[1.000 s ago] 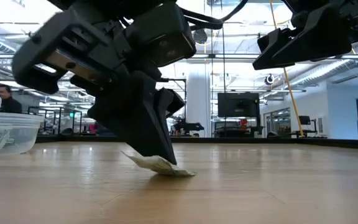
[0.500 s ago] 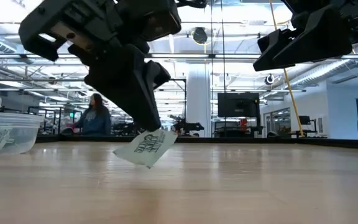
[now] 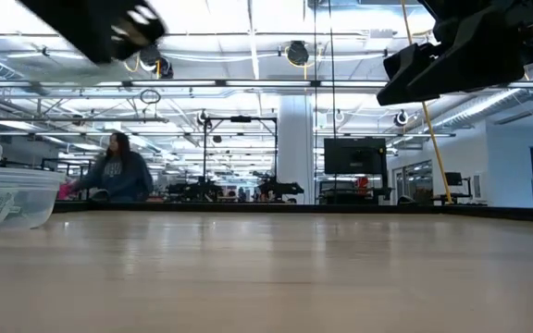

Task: Pick and place Stevia / Truvia into bins
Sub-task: Put the stevia packet into the bottom container, then put the stevia packet into the top container

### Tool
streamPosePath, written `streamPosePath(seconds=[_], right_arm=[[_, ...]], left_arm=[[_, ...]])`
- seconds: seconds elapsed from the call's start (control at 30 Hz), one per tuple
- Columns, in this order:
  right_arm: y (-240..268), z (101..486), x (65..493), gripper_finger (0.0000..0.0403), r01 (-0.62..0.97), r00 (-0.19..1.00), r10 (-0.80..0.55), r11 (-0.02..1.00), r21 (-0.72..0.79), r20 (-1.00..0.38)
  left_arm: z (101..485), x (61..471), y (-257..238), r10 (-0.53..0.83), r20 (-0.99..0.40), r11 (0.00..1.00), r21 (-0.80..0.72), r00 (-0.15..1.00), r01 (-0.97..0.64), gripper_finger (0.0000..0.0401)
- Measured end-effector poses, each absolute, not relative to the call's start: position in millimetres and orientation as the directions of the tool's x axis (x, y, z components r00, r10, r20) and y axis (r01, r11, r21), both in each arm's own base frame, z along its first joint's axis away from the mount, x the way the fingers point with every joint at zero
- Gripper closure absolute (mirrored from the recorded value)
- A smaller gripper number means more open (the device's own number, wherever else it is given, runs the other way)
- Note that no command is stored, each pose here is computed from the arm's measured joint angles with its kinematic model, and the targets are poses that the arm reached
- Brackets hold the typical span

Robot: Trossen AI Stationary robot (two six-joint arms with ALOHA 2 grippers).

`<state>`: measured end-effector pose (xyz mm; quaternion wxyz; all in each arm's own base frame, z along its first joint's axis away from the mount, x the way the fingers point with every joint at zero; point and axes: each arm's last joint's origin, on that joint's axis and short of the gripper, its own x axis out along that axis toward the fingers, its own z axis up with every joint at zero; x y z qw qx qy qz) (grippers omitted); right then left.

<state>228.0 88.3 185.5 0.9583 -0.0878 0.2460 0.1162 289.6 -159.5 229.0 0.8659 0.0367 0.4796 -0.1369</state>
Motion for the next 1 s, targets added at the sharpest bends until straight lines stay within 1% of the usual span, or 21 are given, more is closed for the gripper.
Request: streamPosePath(seconds=[0.07,0.17,0.23,0.33,0.5,0.8,0.9,1.0], right_arm=[[88.4,185.7,228.1,0.0232,-0.266,0.853,0.18,0.958,-0.111,-0.491],[88.5,186.3,228.4,0.0232,-0.265,0.856,0.181,0.958,-0.11,-0.484],[88.5,186.3,228.4,0.0232,-0.265,0.856,0.181,0.958,-0.11,-0.485],[88.6,186.9,228.7,0.0232,-0.264,0.859,0.182,0.958,-0.109,-0.478],[88.8,187.6,229.0,0.0232,-0.262,0.863,0.184,0.959,-0.105,-0.471],[88.7,187.6,229.1,0.0232,-0.25,0.863,0.182,0.964,-0.086,-0.471],[88.8,187.3,229.1,0.0232,-0.248,0.862,0.182,0.965,-0.082,-0.473],[90.3,186.4,228.7,0.0232,-0.247,0.859,0.188,0.967,-0.064,-0.477]], left_arm=[[234.2,275.5,-166.7,-0.201,-0.859,0.97,-0.11,0.471,0.215,0.0399],[232.3,254.9,-180.1,-0.186,-0.901,0.982,-0.154,0.392,0.11,0.0397],[230.3,246.8,-191.7,-0.192,-0.907,0.981,-0.178,0.376,0.074,0.0398],[221.0,239.4,-204.9,-0.164,-0.92,0.986,-0.16,0.357,0.041,0.0398],[207.2,237.0,-214.9,-0.121,-0.934,0.991,-0.133,0.337,-0.012,0.0386],[201.2,249.3,-209.3,-0.116,-0.93,0.975,-0.174,0.349,-0.137,0.0395],[201.1,251.4,-206.4,-0.117,-0.932,0.963,-0.191,0.344,-0.19,0.0379],[201.1,253.2,-204.6,-0.125,-0.932,0.959,-0.201,0.339,-0.198,0.0357]])
